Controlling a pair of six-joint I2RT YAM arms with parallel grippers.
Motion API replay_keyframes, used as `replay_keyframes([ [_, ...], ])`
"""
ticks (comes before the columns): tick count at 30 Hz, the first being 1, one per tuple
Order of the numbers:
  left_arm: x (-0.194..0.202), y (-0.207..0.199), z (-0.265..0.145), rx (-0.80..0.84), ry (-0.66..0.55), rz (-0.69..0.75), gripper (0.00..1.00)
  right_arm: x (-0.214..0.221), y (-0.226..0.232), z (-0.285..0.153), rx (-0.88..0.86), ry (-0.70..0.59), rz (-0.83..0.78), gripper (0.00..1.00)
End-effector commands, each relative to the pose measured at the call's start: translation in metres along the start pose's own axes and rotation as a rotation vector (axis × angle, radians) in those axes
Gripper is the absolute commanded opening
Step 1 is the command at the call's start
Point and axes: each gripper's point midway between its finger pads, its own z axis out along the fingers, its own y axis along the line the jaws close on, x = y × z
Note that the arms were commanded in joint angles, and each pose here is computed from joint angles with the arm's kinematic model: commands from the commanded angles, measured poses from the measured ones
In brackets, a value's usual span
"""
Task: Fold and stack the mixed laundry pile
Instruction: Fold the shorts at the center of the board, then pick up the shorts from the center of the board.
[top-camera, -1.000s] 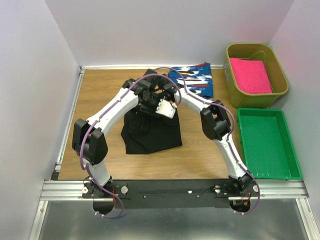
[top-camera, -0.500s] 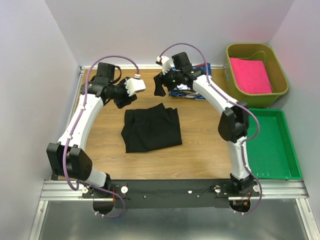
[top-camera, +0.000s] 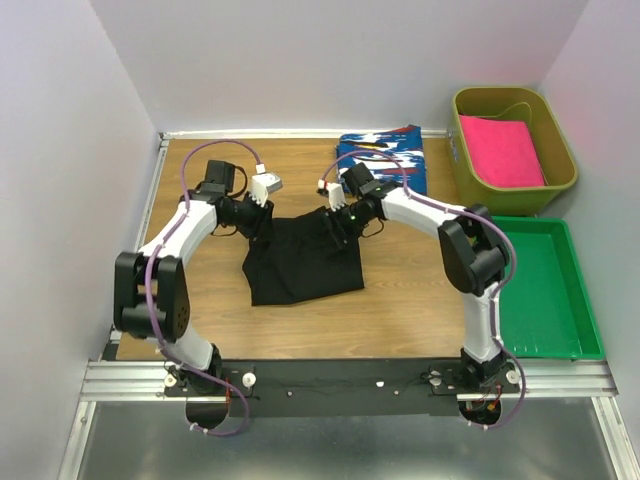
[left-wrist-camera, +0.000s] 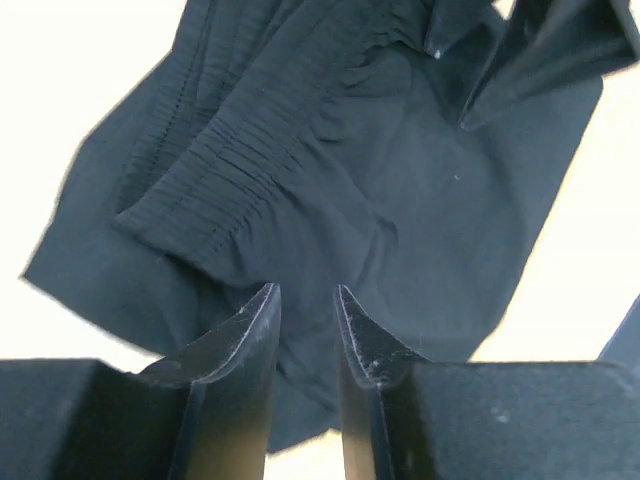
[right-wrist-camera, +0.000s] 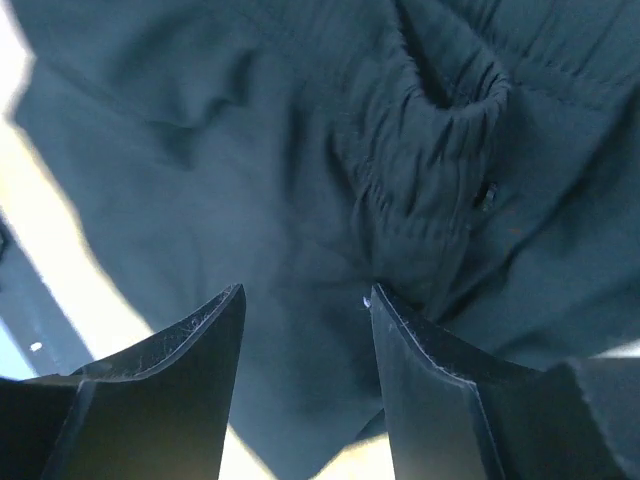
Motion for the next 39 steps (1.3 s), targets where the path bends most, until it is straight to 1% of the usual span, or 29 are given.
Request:
replay_keyframes([
  [1, 0.010, 0.022, 0.034, 0.005, -0.003, -0.134, 0.34, 0.000, -0.031, 0.021, 0.105, 0.019, 0.018, 0.61],
  [3, 0.017, 0.036, 0.043, -0.032, 0.018, -0.176, 0.33, 0.000, -0.042, 0.025, 0.152, 0.030, 0.028, 0.61],
  [6, 0.016, 0.054, 0.041, -0.082, 0.005, -0.200, 0.34, -0.004, -0.043, 0.023, 0.171, 0.030, 0.044, 0.62],
  [7, 0.013, 0.056, 0.037, -0.087, -0.005, -0.195, 0.39, -0.005, -0.042, 0.020, 0.176, 0.026, 0.044, 0.66],
  [8, 0.010, 0.054, 0.034, -0.083, -0.015, -0.187, 0.43, -0.013, -0.034, 0.009, 0.175, -0.005, 0.065, 0.72],
  [9, 0.000, 0.048, 0.024, -0.081, -0.046, -0.163, 0.48, -0.017, -0.029, 0.003, 0.175, -0.024, 0.071, 0.77],
  [10, 0.000, 0.043, 0.019, -0.070, -0.060, -0.157, 0.55, -0.023, -0.023, -0.006, 0.177, -0.053, 0.076, 0.85],
  [11, -0.004, 0.038, 0.012, -0.066, -0.084, -0.152, 0.58, -0.036, -0.010, -0.025, 0.177, -0.116, 0.084, 0.88],
  [12, -0.017, 0.030, -0.003, -0.089, -0.128, -0.118, 0.60, -0.035, -0.008, -0.031, 0.182, -0.145, 0.089, 0.90],
  [13, -0.012, 0.025, -0.007, -0.095, -0.132, -0.124, 0.64, -0.038, -0.006, -0.038, 0.198, -0.172, 0.090, 0.96],
  [14, -0.017, 0.024, -0.014, -0.126, -0.159, -0.128, 0.65, -0.038, -0.004, -0.044, 0.212, -0.192, 0.108, 1.00],
  [15, -0.029, 0.018, -0.031, -0.174, -0.214, -0.117, 0.68, -0.042, -0.002, -0.054, 0.230, -0.220, 0.107, 1.00],
  [16, -0.021, 0.016, -0.033, -0.199, -0.218, -0.143, 0.78, -0.043, -0.008, -0.057, 0.272, -0.230, 0.120, 1.00],
  [18, -0.028, 0.015, -0.051, -0.285, -0.285, -0.167, 0.79, -0.038, -0.016, -0.056, 0.309, -0.202, 0.144, 1.00],
  [19, -0.026, 0.016, -0.051, -0.313, -0.304, -0.188, 0.79, -0.041, -0.025, -0.059, 0.354, -0.210, 0.152, 1.00],
  [20, -0.024, 0.025, -0.057, -0.378, -0.299, -0.214, 0.79, -0.041, -0.030, -0.059, 0.376, -0.209, 0.167, 1.00],
  [21, -0.024, 0.026, -0.057, -0.383, -0.306, -0.249, 0.79, -0.040, -0.035, -0.060, 0.399, -0.210, 0.173, 1.00],
  [22, -0.020, 0.026, -0.054, -0.374, -0.296, -0.265, 0.79, -0.038, -0.045, -0.058, 0.439, -0.204, 0.186, 1.00],
  [26, -0.012, 0.030, -0.039, -0.340, -0.266, -0.321, 0.80, -0.035, -0.061, -0.045, 0.474, -0.167, 0.211, 1.00],
  [29, -0.009, 0.038, -0.034, -0.363, -0.264, -0.344, 0.80, -0.031, -0.075, -0.036, 0.498, -0.140, 0.232, 1.00],
  [32, -0.002, 0.048, -0.025, -0.379, -0.235, -0.379, 0.80, -0.031, -0.087, -0.034, 0.524, -0.135, 0.243, 1.00],
  [35, 0.007, 0.051, -0.014, -0.355, -0.204, -0.400, 0.80, -0.030, -0.098, -0.030, 0.529, -0.127, 0.256, 1.00],
  [39, 0.016, 0.049, 0.003, -0.293, -0.178, -0.422, 0.80, -0.030, -0.104, -0.020, 0.489, -0.113, 0.267, 1.00],
])
